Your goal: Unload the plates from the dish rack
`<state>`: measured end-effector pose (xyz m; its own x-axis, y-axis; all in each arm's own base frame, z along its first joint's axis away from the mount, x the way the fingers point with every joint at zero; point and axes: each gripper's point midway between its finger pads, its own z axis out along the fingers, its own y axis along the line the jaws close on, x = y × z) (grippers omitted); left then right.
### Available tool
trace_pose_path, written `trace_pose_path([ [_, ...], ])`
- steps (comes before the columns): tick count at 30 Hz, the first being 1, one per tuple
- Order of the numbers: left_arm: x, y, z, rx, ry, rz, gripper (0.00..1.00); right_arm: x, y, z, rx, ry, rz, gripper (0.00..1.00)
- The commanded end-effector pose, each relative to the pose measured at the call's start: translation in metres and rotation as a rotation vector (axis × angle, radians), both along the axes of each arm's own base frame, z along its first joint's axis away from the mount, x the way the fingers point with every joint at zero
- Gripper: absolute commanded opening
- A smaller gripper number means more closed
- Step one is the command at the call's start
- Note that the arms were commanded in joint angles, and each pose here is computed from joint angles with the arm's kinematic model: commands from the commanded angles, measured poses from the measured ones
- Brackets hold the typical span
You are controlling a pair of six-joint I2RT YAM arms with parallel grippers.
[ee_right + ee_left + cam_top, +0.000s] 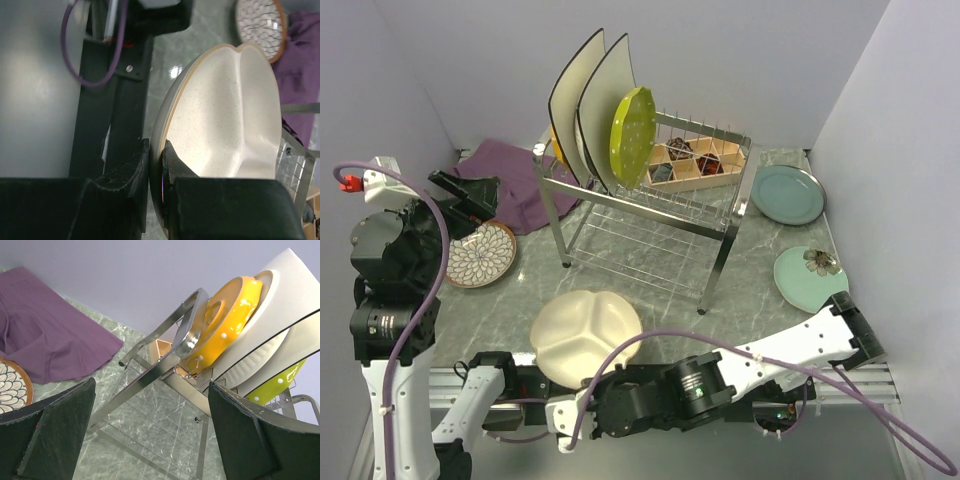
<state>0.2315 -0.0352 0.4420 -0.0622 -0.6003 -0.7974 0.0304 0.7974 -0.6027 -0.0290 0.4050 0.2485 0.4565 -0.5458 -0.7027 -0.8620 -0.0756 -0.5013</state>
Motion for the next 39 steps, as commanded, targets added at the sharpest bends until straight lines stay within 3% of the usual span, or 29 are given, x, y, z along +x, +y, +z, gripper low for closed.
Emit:
trace_pose_path([
  [1,-0.003,-0.002,0.008,0.026,-0.039,-0.017,1.0,0.006,0.021,0.06,0.256,-0.084,0.033,0.0],
  [9,0.003,-0.001,-0.012,0.041,-0.008,-0.013,1.0,0.016,0.031,0.014,0.209,-0.116,0.073,0.0],
  [19,0.003,0.012,-0.015,0.087,-0.038,0.053,1.0,0.055,0.047,-0.031,0.148,-0.128,0.071,0.0],
  [36,0.027,0.006,-0.054,0.036,0.028,0.022,0.99,0.097,0.128,-0.096,0.116,-0.153,-0.023,0.0],
  [39,0.026,0.006,-0.053,0.032,0.01,0.025,0.99,0.096,0.135,-0.104,0.13,-0.12,-0.05,0.09],
])
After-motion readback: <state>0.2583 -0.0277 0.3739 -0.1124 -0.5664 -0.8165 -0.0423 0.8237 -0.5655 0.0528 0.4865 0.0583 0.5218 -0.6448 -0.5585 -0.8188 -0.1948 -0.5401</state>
